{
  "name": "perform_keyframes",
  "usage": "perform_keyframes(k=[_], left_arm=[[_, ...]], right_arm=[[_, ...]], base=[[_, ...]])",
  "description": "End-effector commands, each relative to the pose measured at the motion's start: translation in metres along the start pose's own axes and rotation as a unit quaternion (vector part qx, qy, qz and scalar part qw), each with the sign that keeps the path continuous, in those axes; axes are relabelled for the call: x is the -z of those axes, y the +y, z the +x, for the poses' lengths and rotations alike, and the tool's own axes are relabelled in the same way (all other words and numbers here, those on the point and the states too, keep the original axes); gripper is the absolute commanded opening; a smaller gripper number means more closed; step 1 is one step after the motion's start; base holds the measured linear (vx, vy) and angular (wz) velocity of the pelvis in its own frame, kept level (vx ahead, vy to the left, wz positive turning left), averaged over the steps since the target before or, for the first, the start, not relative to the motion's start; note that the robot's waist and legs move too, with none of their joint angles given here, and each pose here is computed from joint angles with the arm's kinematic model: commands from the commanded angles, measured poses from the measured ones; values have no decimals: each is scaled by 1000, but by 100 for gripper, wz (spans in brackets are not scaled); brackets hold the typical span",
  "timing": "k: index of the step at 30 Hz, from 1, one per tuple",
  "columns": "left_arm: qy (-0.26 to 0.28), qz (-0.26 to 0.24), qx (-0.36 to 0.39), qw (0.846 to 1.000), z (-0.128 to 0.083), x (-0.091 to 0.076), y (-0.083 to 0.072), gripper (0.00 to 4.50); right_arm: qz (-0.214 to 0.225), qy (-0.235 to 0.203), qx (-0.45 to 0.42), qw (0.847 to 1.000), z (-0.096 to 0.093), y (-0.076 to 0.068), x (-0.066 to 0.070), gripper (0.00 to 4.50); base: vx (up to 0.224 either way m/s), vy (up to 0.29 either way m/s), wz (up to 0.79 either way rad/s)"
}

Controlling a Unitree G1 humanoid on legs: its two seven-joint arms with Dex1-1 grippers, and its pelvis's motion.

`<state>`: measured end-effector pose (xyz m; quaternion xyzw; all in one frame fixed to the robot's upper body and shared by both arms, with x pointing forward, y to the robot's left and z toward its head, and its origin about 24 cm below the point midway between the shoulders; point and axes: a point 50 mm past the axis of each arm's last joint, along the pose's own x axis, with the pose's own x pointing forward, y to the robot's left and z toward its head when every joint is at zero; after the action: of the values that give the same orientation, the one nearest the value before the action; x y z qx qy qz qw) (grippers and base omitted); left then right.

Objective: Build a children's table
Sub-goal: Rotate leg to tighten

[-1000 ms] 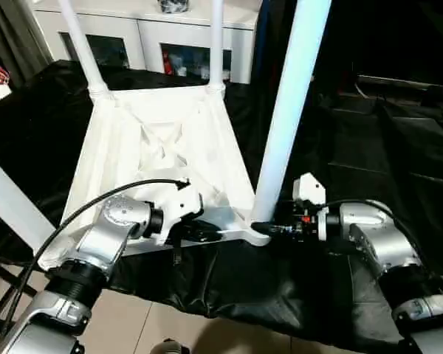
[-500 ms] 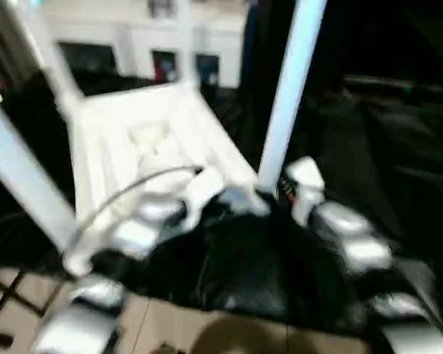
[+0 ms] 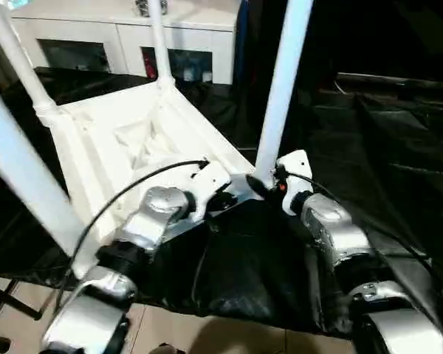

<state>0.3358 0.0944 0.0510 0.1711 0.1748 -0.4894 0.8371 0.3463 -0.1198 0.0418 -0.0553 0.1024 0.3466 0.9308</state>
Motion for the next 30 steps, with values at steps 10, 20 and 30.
perform_keyframes(k=[10,20,30], left_arm=[[-57,70,126,988,-30,-11,-7,0],[-46,70,159,984,-46,-4,-6,0],[-44,66,165,983,-46,-3,-7,0]], right_arm=[[-57,15,-198,978,-35,-3,-2,337],[-46,19,-288,956,-50,3,-2,258],[-44,18,-303,952,-49,5,-3,201]], base=[[0,0,0],[0,0,0],[0,0,0]])
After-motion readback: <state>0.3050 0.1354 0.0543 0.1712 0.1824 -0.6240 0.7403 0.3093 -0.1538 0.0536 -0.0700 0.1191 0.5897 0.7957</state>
